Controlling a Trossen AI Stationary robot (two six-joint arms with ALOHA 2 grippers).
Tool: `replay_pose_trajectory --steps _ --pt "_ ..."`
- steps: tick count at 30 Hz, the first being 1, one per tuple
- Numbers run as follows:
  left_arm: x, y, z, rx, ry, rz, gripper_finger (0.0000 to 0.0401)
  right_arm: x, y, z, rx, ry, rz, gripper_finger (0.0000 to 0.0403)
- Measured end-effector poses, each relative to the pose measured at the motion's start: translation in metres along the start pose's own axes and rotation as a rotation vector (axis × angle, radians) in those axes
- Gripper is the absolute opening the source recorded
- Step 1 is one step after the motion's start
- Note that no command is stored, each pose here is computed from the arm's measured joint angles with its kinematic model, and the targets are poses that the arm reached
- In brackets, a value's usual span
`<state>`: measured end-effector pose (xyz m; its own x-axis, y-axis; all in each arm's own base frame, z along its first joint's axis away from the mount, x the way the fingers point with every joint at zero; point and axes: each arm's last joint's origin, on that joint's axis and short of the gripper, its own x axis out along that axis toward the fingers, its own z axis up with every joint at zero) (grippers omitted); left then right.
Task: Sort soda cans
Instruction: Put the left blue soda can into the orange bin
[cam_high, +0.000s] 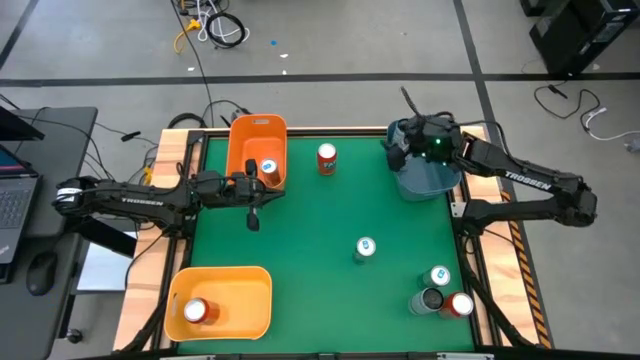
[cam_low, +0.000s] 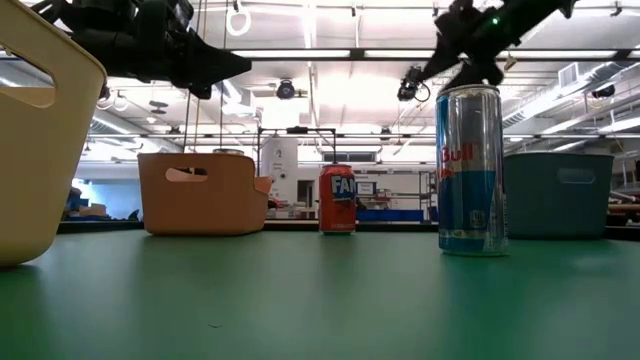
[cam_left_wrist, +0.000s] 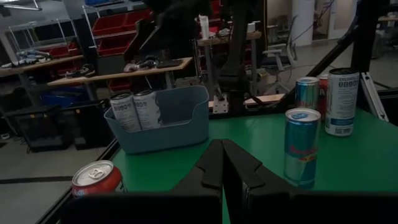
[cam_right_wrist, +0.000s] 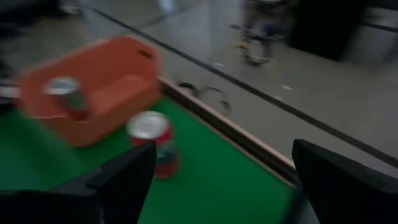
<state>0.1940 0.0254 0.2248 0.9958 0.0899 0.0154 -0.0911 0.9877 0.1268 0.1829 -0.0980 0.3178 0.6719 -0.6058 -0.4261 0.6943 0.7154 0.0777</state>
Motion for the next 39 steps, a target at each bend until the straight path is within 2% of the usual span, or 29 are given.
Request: replay_pose_trajectory --steps 4,9,14,19,25,30,34,39 --pt "0.000 0.000 0.000 -0.007 -0.001 0.000 0.0001 0.005 0.017 0.000 -0.043 -0.003 0.145 0.0355" --pt "0.000 0.000 0.000 -0.042 0.000 -0.001 0.0001 0.005 0.039 -0.010 -0.113 0.068 0.320 0.0337" --pt "0.000 -0.001 -0.004 -0.055 0.045 -0.005 0.0001 -0.013 0.067 -0.023 -0.175 0.156 0.584 0.0305" --pt "0.000 -0.001 -0.005 -0.054 0.054 -0.005 0.0001 -0.034 0.099 -0.038 -0.312 0.172 0.737 0.0276" --pt "0.000 -0.001 -0.005 -0.059 0.052 -0.004 0.0001 -0.052 0.121 -0.048 -0.360 0.150 0.789 0.0270" --pt "0.000 -0.001 -0.005 -0.062 0.053 -0.002 0.0001 -0.056 0.128 -0.051 -0.322 0.145 0.765 0.0285" --pt "0.000 -0.001 -0.005 -0.058 0.049 -0.001 0.0001 -0.057 0.131 -0.053 -0.277 0.175 0.768 0.0294" --pt "0.000 -0.001 -0.006 -0.058 0.061 -0.002 0.0001 -0.065 0.134 -0.062 -0.246 0.285 0.832 0.0306"
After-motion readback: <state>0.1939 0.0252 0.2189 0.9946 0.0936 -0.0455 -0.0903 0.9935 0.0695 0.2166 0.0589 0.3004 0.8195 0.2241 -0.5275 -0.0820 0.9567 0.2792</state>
